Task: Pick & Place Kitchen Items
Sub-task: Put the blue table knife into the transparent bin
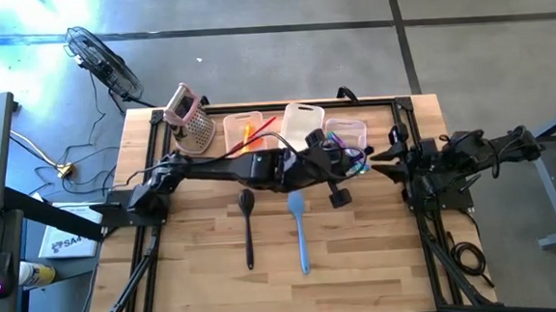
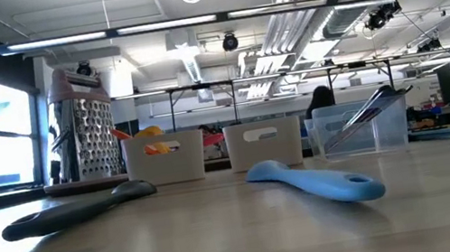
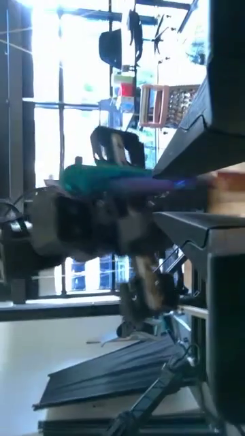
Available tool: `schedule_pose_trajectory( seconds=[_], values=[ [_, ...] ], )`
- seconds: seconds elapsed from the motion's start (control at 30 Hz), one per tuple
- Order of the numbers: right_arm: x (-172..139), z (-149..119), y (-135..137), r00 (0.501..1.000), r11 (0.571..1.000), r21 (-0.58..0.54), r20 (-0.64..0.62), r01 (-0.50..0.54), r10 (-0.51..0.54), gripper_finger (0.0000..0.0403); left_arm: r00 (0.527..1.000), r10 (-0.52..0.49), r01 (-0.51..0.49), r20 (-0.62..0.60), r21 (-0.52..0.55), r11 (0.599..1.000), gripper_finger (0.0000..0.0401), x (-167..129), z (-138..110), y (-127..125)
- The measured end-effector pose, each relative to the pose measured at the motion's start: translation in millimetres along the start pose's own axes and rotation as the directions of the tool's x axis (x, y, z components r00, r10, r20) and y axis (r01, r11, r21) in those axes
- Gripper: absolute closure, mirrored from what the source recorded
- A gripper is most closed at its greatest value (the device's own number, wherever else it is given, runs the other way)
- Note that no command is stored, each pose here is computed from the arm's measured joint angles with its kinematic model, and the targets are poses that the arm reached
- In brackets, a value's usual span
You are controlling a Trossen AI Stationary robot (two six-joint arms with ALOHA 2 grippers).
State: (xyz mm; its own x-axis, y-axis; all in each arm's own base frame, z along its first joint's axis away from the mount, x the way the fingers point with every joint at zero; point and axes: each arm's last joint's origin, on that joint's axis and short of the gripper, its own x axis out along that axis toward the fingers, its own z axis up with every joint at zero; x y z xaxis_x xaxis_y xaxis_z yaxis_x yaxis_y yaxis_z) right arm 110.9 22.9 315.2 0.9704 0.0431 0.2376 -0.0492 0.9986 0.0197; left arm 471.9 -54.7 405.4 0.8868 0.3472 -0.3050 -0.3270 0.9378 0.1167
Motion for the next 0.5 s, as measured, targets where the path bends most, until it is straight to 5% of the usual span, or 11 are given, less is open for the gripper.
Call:
schedule_pose_trajectory(
  seconds=[0.5],
  values=[
    [8.8, -3.2, 1.0, 1.0, 1.0, -0.003, -0.008, 0.03, -0.03, 0.034, 0.999, -0.025, 0.025, -0.024, 0.005, 1.0, 0.0365, 6.9, -6.9, -4.1]
  ],
)
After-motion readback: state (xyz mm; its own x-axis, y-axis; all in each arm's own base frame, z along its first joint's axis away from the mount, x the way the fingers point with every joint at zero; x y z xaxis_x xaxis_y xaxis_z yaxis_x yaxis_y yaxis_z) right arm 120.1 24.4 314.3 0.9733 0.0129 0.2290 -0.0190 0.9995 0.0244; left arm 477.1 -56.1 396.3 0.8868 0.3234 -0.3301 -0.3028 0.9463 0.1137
